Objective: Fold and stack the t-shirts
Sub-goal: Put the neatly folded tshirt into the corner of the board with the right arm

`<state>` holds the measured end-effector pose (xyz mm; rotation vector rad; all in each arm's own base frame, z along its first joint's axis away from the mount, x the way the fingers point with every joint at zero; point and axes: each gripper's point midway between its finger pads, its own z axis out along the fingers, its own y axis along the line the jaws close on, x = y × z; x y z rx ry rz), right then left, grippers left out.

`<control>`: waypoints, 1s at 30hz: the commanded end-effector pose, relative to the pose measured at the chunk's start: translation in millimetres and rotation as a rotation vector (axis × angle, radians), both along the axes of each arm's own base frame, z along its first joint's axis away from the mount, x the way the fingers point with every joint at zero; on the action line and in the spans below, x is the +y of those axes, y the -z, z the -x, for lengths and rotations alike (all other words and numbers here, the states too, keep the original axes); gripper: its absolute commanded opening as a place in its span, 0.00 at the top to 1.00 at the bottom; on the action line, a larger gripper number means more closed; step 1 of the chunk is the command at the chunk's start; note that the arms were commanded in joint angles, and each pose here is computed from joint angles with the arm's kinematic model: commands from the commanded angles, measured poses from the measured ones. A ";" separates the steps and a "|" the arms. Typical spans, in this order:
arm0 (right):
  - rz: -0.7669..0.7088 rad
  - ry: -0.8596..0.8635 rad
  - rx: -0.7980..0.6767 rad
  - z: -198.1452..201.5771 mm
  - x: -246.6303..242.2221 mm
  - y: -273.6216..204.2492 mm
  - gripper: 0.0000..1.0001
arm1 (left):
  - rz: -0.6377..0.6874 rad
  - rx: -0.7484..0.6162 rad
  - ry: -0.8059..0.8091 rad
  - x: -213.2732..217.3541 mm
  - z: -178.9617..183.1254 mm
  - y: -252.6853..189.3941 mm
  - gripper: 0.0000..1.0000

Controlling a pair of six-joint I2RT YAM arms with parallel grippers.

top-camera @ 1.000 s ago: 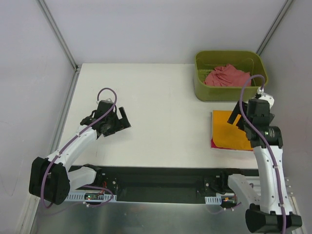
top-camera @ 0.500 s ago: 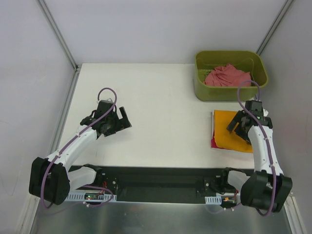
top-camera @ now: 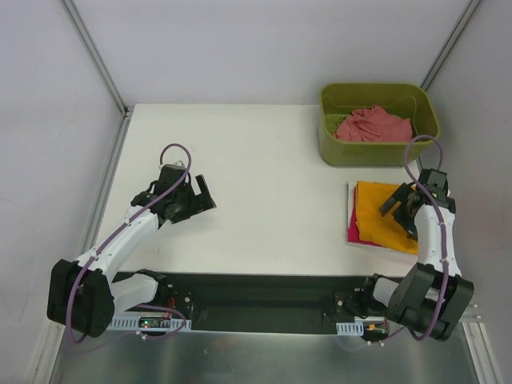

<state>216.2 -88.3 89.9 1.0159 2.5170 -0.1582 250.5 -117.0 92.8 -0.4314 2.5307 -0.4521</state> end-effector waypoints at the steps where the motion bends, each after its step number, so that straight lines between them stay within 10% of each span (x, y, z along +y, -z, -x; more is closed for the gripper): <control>1: 0.008 -0.072 -0.201 -19.5 7.9 -49.6 0.01 | 0.014 -0.041 0.017 -1.2 -4.1 -9.1 0.01; 14: -0.071 -0.386 -0.628 -26.3 73.8 -125.9 0.00 | 0.070 -0.105 0.014 -7.5 -7.4 -34.4 0.01; 30: -0.050 -0.702 -0.719 -49.5 180.5 -100.3 0.01 | 0.048 -0.352 -0.074 11.9 -22.2 -105.5 0.01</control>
